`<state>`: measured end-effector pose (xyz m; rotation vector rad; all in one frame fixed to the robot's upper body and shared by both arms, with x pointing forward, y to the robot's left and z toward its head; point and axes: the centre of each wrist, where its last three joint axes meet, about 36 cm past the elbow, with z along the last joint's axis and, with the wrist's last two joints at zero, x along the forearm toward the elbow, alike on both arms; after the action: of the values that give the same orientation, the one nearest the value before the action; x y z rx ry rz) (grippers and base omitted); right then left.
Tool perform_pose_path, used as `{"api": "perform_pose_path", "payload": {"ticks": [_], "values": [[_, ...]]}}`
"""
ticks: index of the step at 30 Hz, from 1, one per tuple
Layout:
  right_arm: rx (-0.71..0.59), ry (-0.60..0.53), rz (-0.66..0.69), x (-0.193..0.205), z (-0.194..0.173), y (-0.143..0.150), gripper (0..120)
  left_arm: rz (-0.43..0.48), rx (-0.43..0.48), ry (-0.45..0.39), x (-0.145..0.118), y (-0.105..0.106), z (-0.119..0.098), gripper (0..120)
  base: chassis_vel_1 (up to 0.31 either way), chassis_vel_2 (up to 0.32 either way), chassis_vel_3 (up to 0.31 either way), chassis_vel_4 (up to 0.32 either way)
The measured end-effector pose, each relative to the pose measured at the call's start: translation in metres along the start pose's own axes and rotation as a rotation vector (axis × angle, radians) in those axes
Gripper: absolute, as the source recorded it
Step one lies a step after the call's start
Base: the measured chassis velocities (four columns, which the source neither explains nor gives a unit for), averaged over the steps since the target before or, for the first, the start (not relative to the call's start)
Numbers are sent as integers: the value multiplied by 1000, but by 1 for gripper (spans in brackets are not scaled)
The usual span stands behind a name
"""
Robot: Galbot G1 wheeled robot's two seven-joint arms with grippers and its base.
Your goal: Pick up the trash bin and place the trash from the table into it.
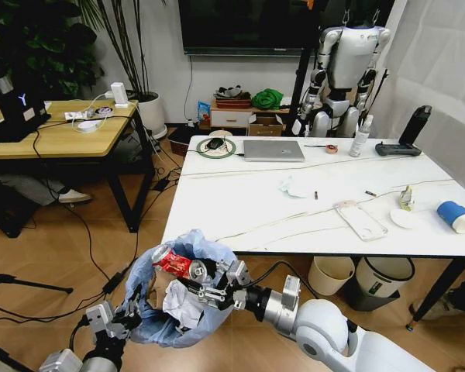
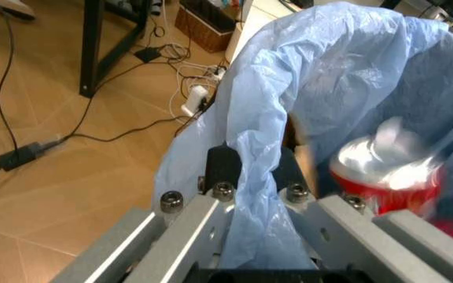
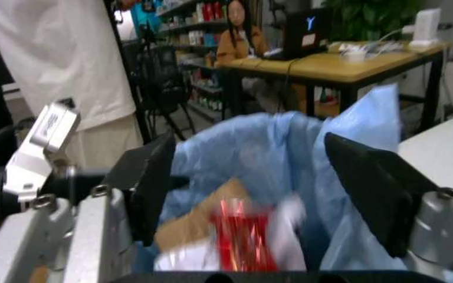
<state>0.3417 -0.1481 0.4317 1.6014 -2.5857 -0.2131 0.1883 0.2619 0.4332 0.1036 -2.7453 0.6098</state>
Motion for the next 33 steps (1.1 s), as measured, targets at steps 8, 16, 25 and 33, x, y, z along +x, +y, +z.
{"api": "perform_pose_path", "payload": {"ticks": [8, 16, 25, 33], "values": [[-3, -103, 168, 1, -46, -21, 99, 0, 3, 5, 0, 0, 2, 0, 0, 0, 0, 0], [-66, -7, 613, -19, -96, -105, 100, -1, 1, 3, 0, 0, 2, 0, 0, 0, 0, 0], [111, 179, 915, -21, -80, -220, 100, -5, 0, -7, 2, -1, -1, 0, 0, 0, 0, 0], [185, 300, 965, -37, -30, -273, 100, -9, 3, -13, 3, -2, -2, 0, 0, 0, 0, 0]]}}
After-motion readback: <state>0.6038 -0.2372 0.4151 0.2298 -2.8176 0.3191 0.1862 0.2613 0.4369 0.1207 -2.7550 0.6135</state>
